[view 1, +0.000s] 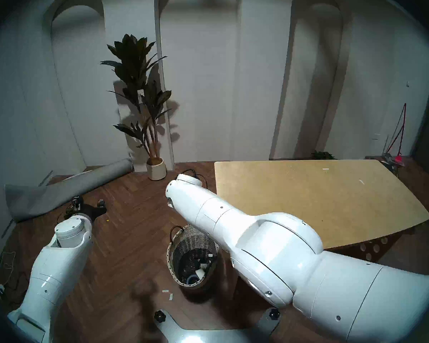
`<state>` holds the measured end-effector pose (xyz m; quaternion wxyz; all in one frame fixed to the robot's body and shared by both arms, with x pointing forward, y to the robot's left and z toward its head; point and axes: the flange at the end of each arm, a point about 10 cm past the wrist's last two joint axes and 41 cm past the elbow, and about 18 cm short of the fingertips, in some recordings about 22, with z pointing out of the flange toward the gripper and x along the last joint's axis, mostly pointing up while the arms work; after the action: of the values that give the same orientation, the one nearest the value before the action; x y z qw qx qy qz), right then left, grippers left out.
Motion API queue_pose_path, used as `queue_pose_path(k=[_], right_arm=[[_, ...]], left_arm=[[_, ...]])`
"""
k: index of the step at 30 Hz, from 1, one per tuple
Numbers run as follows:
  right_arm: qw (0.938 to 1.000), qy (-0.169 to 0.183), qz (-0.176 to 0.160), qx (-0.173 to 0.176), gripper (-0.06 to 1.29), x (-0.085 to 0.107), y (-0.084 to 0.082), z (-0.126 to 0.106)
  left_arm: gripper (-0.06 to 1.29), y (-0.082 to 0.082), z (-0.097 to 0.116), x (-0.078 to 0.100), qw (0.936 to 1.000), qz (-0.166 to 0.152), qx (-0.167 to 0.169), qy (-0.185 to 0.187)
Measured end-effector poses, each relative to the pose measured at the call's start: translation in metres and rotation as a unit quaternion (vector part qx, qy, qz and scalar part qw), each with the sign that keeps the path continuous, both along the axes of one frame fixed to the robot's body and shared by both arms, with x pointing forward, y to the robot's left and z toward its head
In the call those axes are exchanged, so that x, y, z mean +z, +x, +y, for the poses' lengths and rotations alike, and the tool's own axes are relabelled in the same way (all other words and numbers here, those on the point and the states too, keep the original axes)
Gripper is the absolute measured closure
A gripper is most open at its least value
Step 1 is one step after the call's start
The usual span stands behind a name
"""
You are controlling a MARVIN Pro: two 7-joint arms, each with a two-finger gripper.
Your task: Load the items into the basket from the rear
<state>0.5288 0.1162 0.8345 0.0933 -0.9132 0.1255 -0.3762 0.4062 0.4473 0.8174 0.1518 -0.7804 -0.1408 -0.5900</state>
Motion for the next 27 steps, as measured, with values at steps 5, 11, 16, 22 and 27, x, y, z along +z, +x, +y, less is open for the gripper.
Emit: queue_pose_path(k=[5, 11, 16, 22, 27], right_arm=[[0.9968, -0.019, -0.066, 0.040, -0.02, 0.031, 0.006, 0.016], [0.9853, -0.059, -0.145, 0.067, -0.02, 0.062, 0.017, 0.019], [0.9738, -0.104, -0.190, 0.069, -0.02, 0.072, 0.029, 0.002], [0.9625, -0.157, -0.216, 0.047, -0.02, 0.069, 0.047, -0.038], [0.9560, -0.189, -0.223, 0.025, -0.02, 0.063, 0.059, -0.071]], left_arm=[[0.00, 0.005, -0.009, 0.017, 0.9992, -0.036, -0.013, 0.011], [0.00, 0.009, -0.015, 0.030, 0.9976, -0.062, -0.022, 0.019], [0.00, 0.013, -0.023, 0.040, 0.9959, -0.081, -0.033, 0.024], [0.00, 0.018, -0.040, 0.047, 0.9933, -0.097, -0.058, 0.026], [0.00, 0.020, -0.056, 0.048, 0.9911, -0.104, -0.080, 0.023]])
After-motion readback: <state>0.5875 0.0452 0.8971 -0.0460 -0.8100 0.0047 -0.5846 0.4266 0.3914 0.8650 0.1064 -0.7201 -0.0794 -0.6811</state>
